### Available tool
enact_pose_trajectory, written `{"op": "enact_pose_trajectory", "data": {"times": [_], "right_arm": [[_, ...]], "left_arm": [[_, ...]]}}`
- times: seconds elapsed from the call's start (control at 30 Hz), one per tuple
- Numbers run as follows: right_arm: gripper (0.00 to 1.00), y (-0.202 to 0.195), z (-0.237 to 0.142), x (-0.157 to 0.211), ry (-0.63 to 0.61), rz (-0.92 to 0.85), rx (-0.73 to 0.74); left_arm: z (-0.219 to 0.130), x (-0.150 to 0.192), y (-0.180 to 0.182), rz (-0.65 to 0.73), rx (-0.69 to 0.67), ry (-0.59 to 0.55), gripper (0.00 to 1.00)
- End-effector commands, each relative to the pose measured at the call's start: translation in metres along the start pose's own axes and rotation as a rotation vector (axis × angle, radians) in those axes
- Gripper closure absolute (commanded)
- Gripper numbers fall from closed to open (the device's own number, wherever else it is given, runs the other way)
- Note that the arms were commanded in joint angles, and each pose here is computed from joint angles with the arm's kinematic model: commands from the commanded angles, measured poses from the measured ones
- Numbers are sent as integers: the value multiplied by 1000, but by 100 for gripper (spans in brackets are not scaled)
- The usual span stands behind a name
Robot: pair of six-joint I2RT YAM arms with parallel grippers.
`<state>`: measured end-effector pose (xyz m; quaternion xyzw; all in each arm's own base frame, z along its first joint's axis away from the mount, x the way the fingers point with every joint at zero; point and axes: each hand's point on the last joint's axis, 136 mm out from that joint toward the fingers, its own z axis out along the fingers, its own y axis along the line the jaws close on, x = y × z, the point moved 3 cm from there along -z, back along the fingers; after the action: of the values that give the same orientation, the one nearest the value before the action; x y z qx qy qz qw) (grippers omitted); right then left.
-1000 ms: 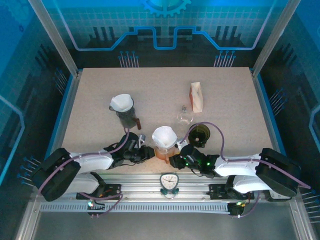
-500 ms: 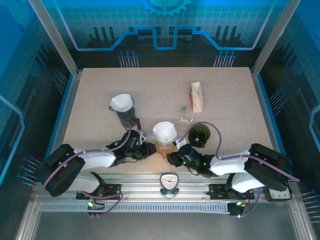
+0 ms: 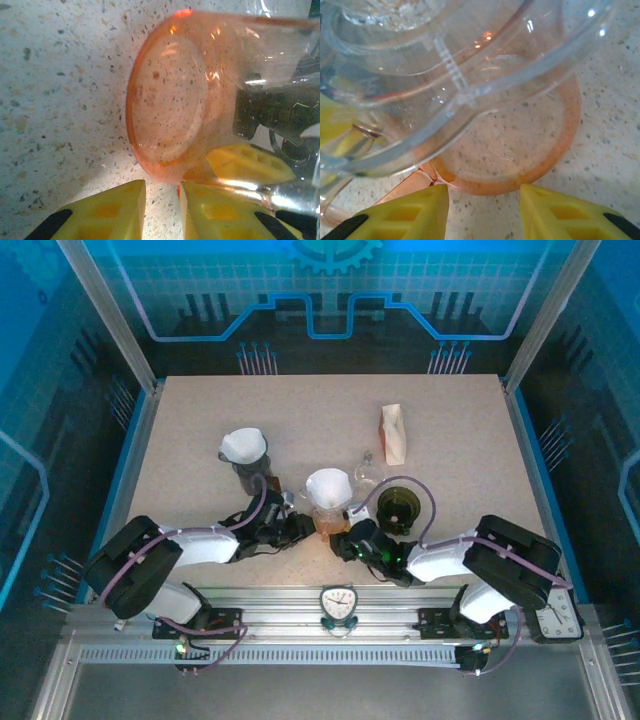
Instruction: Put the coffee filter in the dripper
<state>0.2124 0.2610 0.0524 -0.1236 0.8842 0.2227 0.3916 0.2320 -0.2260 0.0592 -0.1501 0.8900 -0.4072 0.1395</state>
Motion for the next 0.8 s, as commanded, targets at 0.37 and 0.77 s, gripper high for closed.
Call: {"op": "enact_pose_trajectory", "data": {"times": [0.37,0.77], "right_arm": [[57,7,35,-44,-97,57,-12],[57,0,73,-64,-112,127,32]], "left_arm": [[-47,9,21,-75,-114,-78,67],[-92,21,38,-52,-162,-152,44]]}}
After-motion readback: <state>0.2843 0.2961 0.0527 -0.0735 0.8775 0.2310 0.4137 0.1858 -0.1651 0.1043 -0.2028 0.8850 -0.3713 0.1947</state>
